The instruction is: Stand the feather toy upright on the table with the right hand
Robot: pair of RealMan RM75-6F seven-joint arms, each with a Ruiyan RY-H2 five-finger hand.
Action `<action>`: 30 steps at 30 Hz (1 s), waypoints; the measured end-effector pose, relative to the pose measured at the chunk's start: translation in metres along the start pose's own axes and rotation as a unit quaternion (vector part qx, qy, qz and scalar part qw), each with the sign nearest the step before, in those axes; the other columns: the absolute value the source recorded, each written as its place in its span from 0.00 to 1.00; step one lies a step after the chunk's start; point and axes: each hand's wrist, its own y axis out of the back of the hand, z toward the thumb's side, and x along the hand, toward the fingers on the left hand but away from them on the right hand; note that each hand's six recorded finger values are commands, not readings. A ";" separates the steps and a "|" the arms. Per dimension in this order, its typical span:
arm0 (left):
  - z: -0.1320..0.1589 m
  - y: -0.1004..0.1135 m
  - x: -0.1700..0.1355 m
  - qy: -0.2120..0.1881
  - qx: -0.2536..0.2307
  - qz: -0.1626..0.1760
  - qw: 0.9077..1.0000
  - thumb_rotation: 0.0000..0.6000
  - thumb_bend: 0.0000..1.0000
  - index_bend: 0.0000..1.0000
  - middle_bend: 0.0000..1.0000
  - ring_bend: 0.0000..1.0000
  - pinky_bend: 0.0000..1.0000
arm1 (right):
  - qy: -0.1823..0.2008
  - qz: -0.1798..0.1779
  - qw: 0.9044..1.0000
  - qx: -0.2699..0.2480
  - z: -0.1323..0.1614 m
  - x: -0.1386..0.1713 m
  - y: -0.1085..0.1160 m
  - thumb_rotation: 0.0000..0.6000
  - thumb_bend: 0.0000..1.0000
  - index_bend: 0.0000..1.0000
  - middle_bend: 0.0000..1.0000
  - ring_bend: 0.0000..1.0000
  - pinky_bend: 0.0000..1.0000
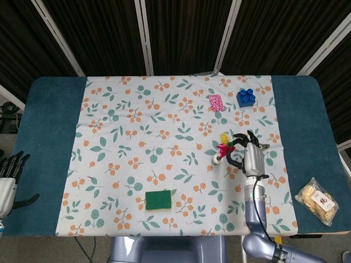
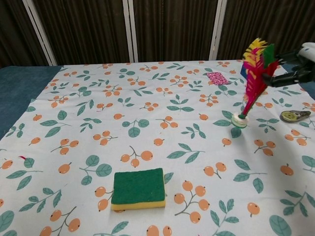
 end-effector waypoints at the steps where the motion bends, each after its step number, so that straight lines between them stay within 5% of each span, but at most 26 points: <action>1: 0.000 0.000 0.000 0.000 0.000 0.001 1.000 1.00 0.11 0.00 0.00 0.00 0.00 | -0.013 -0.010 1.000 -0.021 -0.004 -0.002 0.007 1.00 0.39 0.59 0.25 0.00 0.00; 8: 0.000 -0.001 0.000 0.000 0.000 0.000 1.000 1.00 0.12 0.00 0.00 0.00 0.00 | -0.060 -0.038 0.996 -0.061 -0.033 -0.001 0.026 1.00 0.39 0.59 0.25 0.00 0.00; 30: 0.000 -0.001 -0.001 0.000 0.001 0.000 1.000 1.00 0.12 0.00 0.00 0.00 0.00 | -0.092 -0.053 0.992 -0.064 -0.072 0.007 0.036 1.00 0.39 0.58 0.24 0.00 0.00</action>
